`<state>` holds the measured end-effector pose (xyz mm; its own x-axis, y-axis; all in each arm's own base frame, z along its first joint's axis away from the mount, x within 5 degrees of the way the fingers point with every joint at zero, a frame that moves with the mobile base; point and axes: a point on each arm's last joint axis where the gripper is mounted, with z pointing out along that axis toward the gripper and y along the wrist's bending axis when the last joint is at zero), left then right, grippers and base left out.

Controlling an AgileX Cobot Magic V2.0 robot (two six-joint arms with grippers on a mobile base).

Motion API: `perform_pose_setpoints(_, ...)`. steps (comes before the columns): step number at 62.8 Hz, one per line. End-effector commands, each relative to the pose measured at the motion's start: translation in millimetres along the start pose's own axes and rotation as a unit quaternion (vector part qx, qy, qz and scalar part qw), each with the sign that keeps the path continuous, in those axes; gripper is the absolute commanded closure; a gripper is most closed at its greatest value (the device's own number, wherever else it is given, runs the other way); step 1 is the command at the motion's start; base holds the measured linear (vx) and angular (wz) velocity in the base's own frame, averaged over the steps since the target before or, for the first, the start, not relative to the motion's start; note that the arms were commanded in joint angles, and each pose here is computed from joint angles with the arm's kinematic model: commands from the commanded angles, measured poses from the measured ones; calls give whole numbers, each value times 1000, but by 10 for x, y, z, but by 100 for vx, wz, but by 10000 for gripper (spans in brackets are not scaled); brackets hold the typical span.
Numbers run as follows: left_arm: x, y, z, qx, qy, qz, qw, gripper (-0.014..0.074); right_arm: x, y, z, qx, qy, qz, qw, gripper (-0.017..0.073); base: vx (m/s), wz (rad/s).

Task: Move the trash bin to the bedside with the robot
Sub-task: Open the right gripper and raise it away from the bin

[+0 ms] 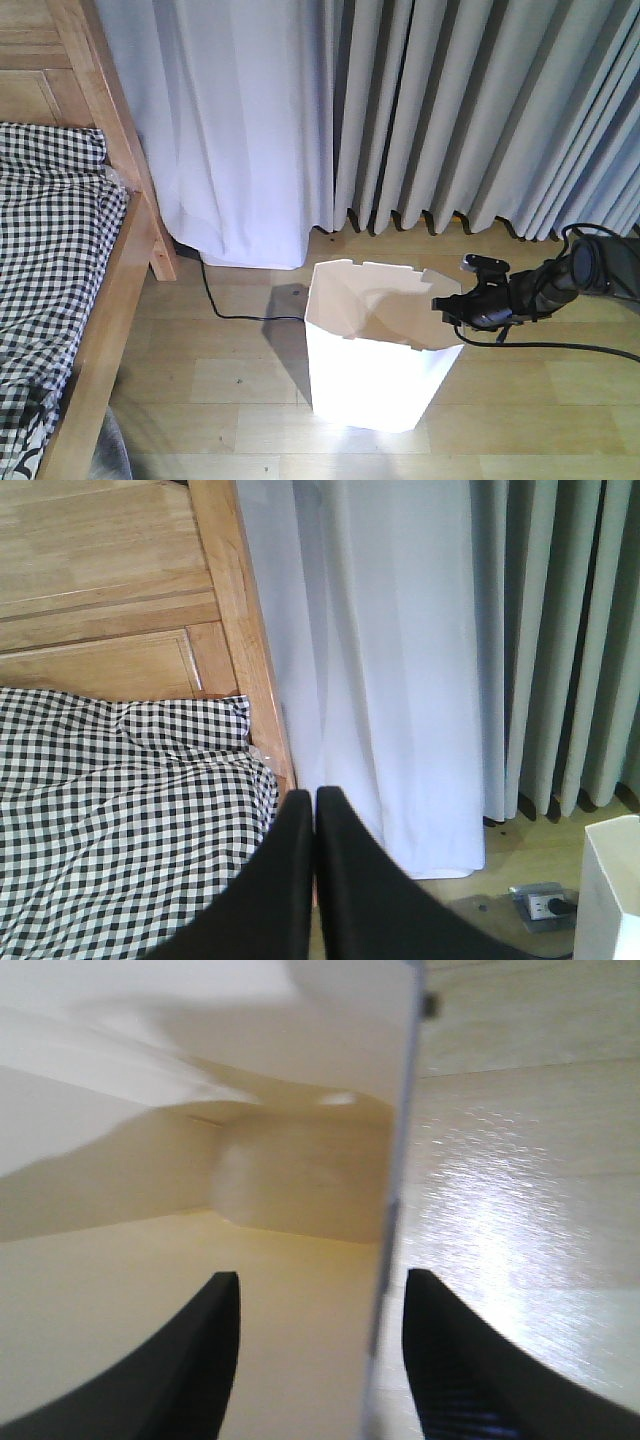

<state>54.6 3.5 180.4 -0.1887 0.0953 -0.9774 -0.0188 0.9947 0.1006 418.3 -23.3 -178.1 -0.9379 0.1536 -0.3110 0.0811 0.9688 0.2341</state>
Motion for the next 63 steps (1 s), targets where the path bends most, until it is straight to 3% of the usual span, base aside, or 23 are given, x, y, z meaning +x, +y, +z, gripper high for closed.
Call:
perform_pose_setpoints(1, 23, -16, 17, 6, -28, -3, 1000, 599, -328, 20, -327, 36, -42, -1, 998, 196, 0, 0)
perform_pose_setpoints(18, 23, -16, 17, 6, -28, -3, 1000, 599, -218, 79, -628, 41, -20, -15, 999, 196, 0, 0)
perform_pose_setpoints(27, 23, -16, 17, 6, -28, -3, 1000, 599, -187, 129, -868, 44, -14, -48, 998, 196, 0, 0)
perform_pose_setpoints(38, 23, -16, 17, 6, -28, -3, 1000, 599, -265, 234, -1298, 45, -31, -82, 995, 196, 0, 0)
perform_pose_setpoints(54, 23, -16, 17, 6, -28, -3, 1000, 599, -486, 443, -2132, 47, -101, -98, 989, 196, 0, 0)
perform_pose_setpoints(63, 23, -16, 17, 6, -28, -3, 1000, 599, -628, 605, -2799, 57, -169, -156, 971, 196, 0, 0)
